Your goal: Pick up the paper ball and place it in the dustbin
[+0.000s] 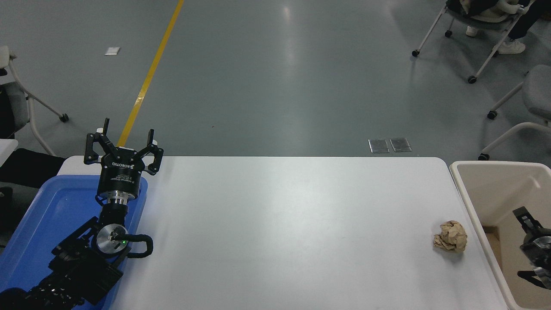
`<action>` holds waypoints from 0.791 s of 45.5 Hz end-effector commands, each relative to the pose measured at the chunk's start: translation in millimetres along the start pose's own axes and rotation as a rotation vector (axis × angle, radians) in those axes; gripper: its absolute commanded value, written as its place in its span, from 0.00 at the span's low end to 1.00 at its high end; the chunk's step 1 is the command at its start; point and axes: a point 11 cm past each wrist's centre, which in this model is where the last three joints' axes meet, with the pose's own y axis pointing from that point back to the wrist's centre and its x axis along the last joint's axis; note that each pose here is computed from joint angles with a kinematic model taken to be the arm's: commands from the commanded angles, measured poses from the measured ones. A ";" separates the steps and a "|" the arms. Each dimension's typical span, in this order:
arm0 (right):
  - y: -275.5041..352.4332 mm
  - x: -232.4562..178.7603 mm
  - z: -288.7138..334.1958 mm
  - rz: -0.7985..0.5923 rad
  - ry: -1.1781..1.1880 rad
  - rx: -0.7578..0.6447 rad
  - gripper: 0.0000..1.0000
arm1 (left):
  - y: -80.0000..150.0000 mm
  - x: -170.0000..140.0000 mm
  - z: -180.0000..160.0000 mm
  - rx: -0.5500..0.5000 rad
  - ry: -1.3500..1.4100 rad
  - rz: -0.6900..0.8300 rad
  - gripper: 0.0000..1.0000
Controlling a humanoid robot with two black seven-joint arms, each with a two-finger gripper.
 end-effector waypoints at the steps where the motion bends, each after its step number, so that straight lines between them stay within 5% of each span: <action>1: 0.1 0.6 1.2 0.014 -0.002 -0.002 1.00 | 0.0 0.0 -0.3 0.002 0.000 0.000 0.99; 36: 1.0 -3.1 -15.6 0.009 -0.006 0.027 1.00 | -0.6 -0.6 -0.1 0.001 -0.001 -0.002 0.99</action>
